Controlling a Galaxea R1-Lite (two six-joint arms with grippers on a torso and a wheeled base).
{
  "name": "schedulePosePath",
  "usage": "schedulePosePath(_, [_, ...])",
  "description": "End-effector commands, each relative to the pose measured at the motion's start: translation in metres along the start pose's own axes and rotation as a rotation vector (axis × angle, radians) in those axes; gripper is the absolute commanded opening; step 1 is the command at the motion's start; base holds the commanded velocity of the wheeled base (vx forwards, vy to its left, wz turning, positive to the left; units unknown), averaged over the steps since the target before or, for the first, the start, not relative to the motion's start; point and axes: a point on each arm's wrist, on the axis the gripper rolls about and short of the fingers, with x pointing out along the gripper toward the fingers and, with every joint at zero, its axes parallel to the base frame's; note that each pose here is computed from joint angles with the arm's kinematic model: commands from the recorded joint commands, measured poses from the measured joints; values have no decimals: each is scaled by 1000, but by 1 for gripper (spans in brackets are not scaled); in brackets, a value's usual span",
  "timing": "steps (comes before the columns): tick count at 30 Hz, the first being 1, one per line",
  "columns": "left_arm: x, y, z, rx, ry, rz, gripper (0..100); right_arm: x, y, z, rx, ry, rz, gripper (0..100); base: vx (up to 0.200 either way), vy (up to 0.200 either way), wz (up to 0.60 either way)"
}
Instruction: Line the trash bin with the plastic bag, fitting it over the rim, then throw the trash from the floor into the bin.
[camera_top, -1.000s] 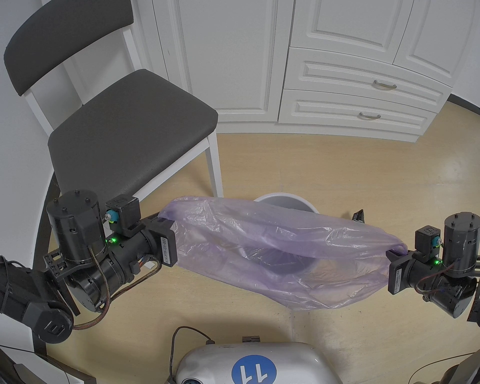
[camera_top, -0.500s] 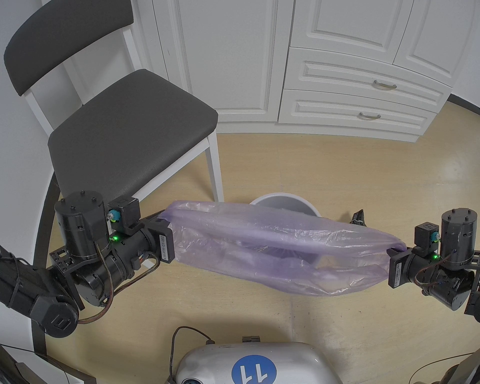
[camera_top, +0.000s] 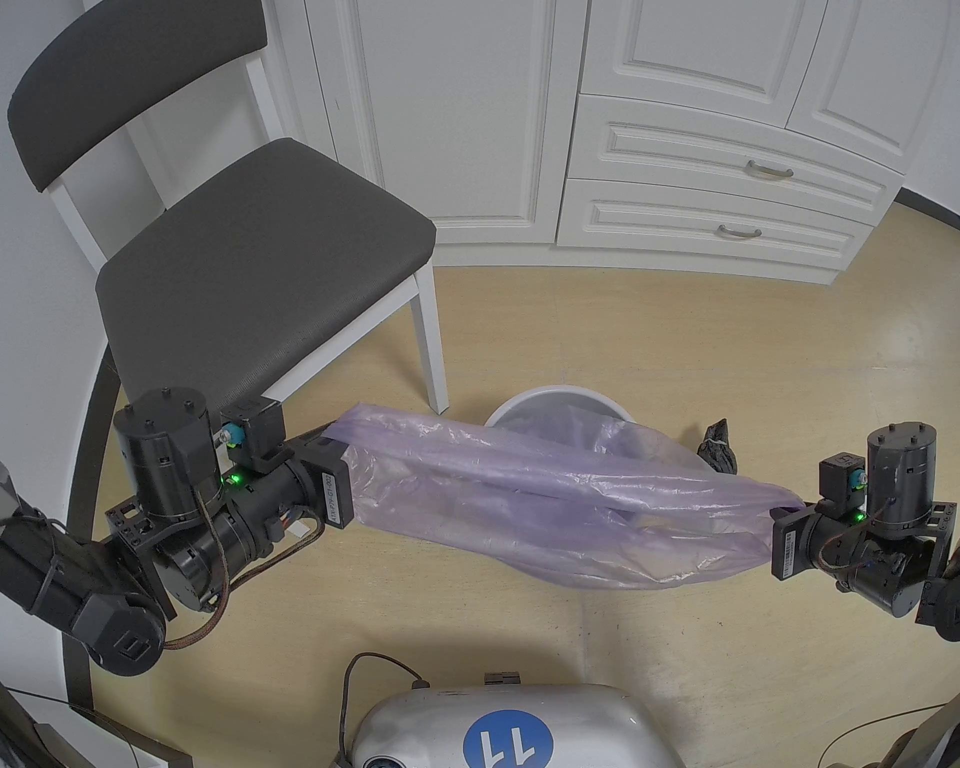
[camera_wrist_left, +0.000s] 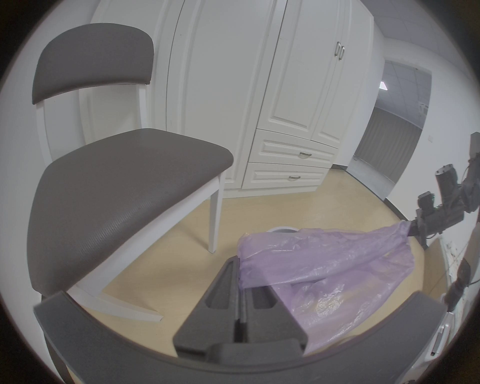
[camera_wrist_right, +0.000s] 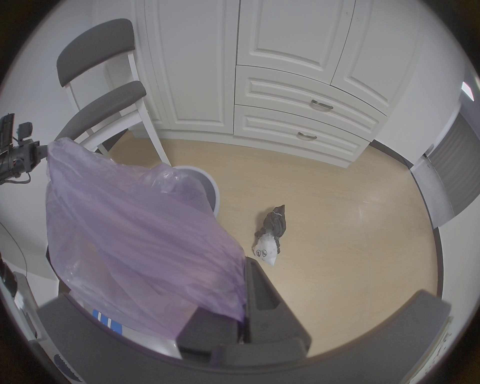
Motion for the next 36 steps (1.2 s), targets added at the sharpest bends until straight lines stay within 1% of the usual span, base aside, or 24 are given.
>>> schedulePosePath(1, [-5,4,0,-1,1,-24,0,7,2,-5,-9,28,-3,0,0,0,0])
schedulePosePath(4, [-6,6,0,0,2,-24,0,7,2,-4,3,-10,-2,0,0,0,0])
schedulePosePath(7, [-6,6,0,0,2,-24,0,6,1,-6,-6,-30,-10,0,0,0,0])
schedulePosePath(10, [-6,6,0,0,1,-24,0,5,1,-9,-41,-26,-16,0,0,0,0])
schedulePosePath(12, [-6,6,0,0,1,-22,0,5,0,-9,-46,-26,-22,0,0,0,0])
schedulePosePath(26, [-5,9,0,-1,1,-9,0,8,-6,-9,-51,-18,-71,0,0,0,0])
schedulePosePath(29, [-5,9,0,0,1,-10,0,7,-6,-8,-50,-24,-69,0,0,0,0])
schedulePosePath(34, [-10,6,0,2,-1,-27,0,1,-6,-5,-40,-67,-48,0,0,0,0])
schedulePosePath(36, [-13,0,2,4,-22,-55,0,1,-5,-4,-36,-88,-44,0,0,0,0])
